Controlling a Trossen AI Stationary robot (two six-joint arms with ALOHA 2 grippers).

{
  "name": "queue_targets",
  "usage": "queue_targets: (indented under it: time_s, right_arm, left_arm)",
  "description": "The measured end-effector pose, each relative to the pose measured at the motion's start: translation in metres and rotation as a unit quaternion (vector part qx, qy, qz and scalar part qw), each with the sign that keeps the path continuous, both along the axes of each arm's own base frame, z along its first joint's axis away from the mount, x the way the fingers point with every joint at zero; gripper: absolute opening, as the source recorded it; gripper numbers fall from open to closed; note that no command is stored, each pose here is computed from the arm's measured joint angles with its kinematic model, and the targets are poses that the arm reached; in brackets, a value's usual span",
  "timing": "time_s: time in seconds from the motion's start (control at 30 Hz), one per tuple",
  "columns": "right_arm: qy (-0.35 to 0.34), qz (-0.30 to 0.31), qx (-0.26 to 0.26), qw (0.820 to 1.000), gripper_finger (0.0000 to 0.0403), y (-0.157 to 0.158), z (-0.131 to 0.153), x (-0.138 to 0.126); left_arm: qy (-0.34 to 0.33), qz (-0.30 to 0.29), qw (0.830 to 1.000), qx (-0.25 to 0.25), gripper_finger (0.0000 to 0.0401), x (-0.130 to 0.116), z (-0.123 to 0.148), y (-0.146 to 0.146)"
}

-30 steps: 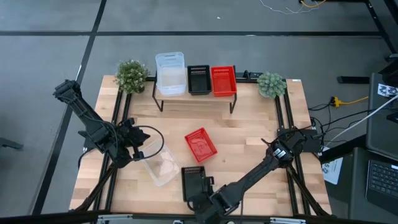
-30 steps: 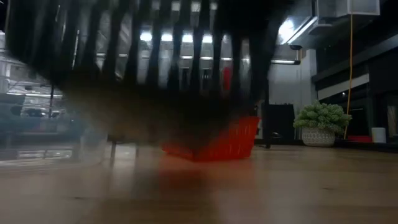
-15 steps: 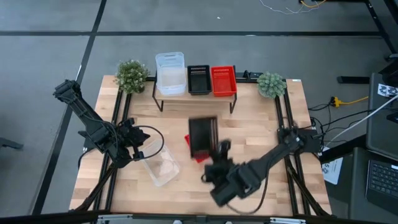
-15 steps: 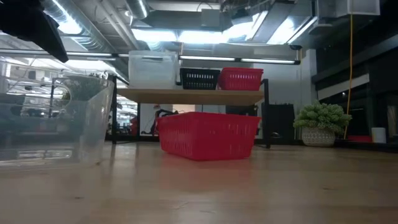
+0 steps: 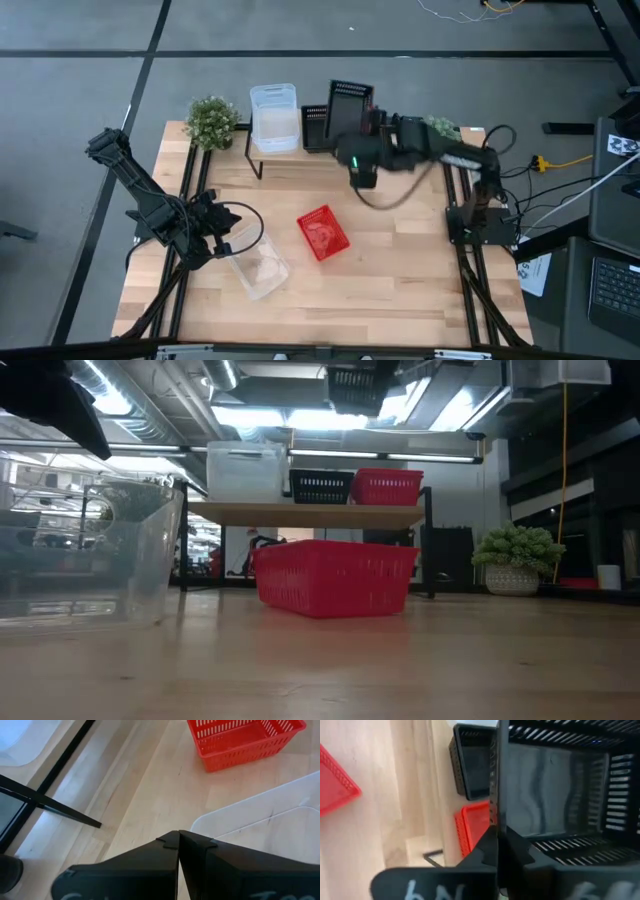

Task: Stack baskets on shelf by color
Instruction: Stack the black bin on top of the black bins on the shelf

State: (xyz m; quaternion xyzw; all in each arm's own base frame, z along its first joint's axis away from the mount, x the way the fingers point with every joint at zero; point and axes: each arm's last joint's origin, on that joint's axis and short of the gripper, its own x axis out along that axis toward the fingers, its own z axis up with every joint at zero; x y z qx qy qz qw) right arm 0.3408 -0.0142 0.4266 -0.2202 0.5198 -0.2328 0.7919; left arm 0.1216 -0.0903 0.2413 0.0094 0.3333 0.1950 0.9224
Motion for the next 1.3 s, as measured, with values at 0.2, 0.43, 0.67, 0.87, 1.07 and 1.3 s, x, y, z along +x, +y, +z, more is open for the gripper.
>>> queue_targets:
  time_s: [0.2,0.43,0.67,0.87,1.07,1.3]
  right_arm:
    - [-0.048,0.059,0.062,0.995,0.0,-0.061,0.0,0.018]
    - [-0.068,0.08,0.109,0.988,0.0,-0.109,-0.01,0.023]
    - [-0.024,0.047,0.133,0.99,0.0,-0.126,-0.039,0.019]
    - [-0.048,0.099,0.164,0.98,0.0,-0.125,-0.046,0.025]
    - [-0.03,0.1,0.179,0.978,0.0,-0.125,-0.06,0.027]
    - [-0.031,0.101,0.179,0.978,0.0,-0.127,-0.076,0.033]
  left_arm:
    - [0.0,0.0,1.0,0.0,0.0,0.0,0.0,0.0]
    - [0.0,0.0,1.0,0.001,0.0,0.0,0.0,0.0]
    - [0.002,0.0,1.0,0.003,0.0,0.0,0.0,0.0]
    - [0.002,0.0,1.0,0.003,0.0,0.0,0.0,0.0]
    - [0.002,0.0,1.0,0.003,0.0,0.0,0.0,0.0]
    - [0.002,0.0,1.0,0.002,0.0,0.0,0.0,0.0]
